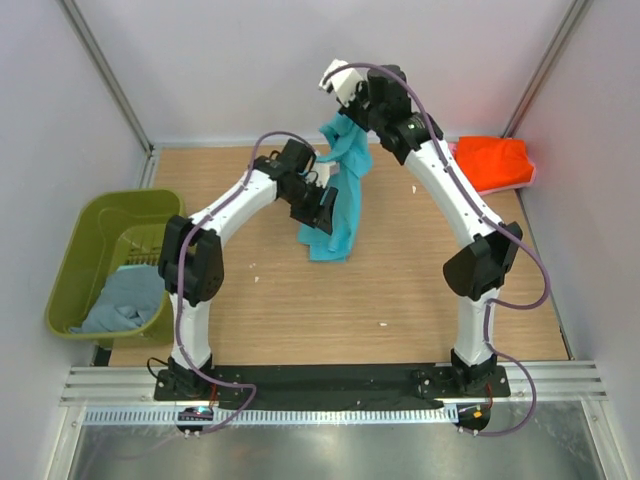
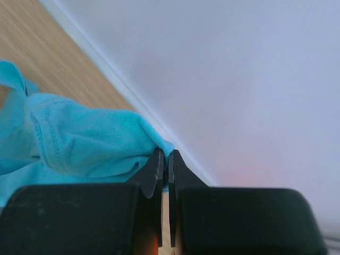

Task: Fold and stack the t-shirts
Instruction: Flatten the tshirt out

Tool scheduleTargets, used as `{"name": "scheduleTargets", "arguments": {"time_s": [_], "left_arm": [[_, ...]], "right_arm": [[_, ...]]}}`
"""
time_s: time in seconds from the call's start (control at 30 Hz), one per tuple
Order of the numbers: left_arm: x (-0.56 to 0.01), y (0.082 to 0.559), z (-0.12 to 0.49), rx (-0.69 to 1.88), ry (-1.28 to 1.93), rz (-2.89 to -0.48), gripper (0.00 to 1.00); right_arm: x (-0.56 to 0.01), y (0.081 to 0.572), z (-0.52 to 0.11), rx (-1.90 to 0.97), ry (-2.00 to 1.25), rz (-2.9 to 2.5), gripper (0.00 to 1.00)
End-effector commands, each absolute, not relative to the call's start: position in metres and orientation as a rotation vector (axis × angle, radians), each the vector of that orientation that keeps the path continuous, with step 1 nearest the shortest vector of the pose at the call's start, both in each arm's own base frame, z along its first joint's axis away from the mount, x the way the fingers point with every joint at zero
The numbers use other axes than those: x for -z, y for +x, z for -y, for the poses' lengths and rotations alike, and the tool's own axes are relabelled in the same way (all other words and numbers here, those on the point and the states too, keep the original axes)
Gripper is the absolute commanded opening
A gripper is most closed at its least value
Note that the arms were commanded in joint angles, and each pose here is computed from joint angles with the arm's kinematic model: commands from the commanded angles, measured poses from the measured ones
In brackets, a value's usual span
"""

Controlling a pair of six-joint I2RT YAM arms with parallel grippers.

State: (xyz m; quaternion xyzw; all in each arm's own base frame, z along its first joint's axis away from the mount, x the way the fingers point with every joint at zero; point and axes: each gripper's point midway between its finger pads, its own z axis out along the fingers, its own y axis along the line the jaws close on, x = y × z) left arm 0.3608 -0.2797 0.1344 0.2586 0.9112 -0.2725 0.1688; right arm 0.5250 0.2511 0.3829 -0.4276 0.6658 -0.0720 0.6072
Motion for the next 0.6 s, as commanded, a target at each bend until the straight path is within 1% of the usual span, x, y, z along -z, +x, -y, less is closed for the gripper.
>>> {"name": "scheduleTargets", "arguments": {"time_s": [0.0, 0.07, 0.13, 0.17, 0.23, 0.27, 0.3, 0.33, 0.37, 0.4, 0.43, 0.5, 0.57], "left_arm": [[-0.112, 0.368, 0.282, 0.729, 0.739, -2.643, 0.60], [-0.098, 0.368, 0.281, 0.688, 0.749, -2.669, 0.60], [-0.088, 0.365, 0.275, 0.649, 0.738, -2.702, 0.59], [-0.086, 0.364, 0.273, 0.640, 0.735, -2.711, 0.59], [-0.085, 0.360, 0.269, 0.621, 0.729, -2.723, 0.59], [-0.094, 0.360, 0.268, 0.616, 0.729, -2.702, 0.59], [-0.094, 0.356, 0.264, 0.600, 0.729, -2.709, 0.59], [-0.098, 0.355, 0.262, 0.589, 0.728, -2.696, 0.60], [-0.110, 0.356, 0.256, 0.560, 0.717, -2.666, 0.60], [-0.108, 0.353, 0.251, 0.538, 0.713, -2.672, 0.60], [-0.111, 0.351, 0.247, 0.519, 0.708, -2.665, 0.60], [-0.124, 0.349, 0.237, 0.485, 0.666, -2.646, 0.60], [-0.119, 0.341, 0.223, 0.469, 0.628, -2.670, 0.60]], "right_arm": [[-0.355, 0.524, -0.235, 0.213, -0.987, -1.632, 0.01], [-0.330, 0.525, -0.224, 0.277, -1.011, -1.689, 0.01], [-0.317, 0.527, -0.212, 0.327, -1.024, -1.720, 0.01], [-0.301, 0.526, -0.204, 0.363, -1.052, -1.751, 0.01], [-0.290, 0.526, -0.184, 0.439, -1.036, -1.797, 0.02], [-0.278, 0.523, -0.177, 0.468, -1.040, -1.835, 0.09], [-0.284, 0.520, -0.172, 0.487, -1.008, -1.836, 0.19], [-0.284, 0.518, -0.170, 0.473, -0.987, -1.842, 0.34], [-0.286, 0.515, -0.172, 0.441, -0.965, -1.847, 0.62], [-0.289, 0.510, -0.177, 0.395, -0.968, -1.848, 0.68], [-0.300, 0.509, -0.183, 0.356, -0.962, -1.828, 0.71], [-0.303, 0.503, -0.194, 0.273, -0.983, -1.828, 0.71], [-0.299, 0.499, -0.218, 0.141, -1.052, -1.810, 0.68]]}}
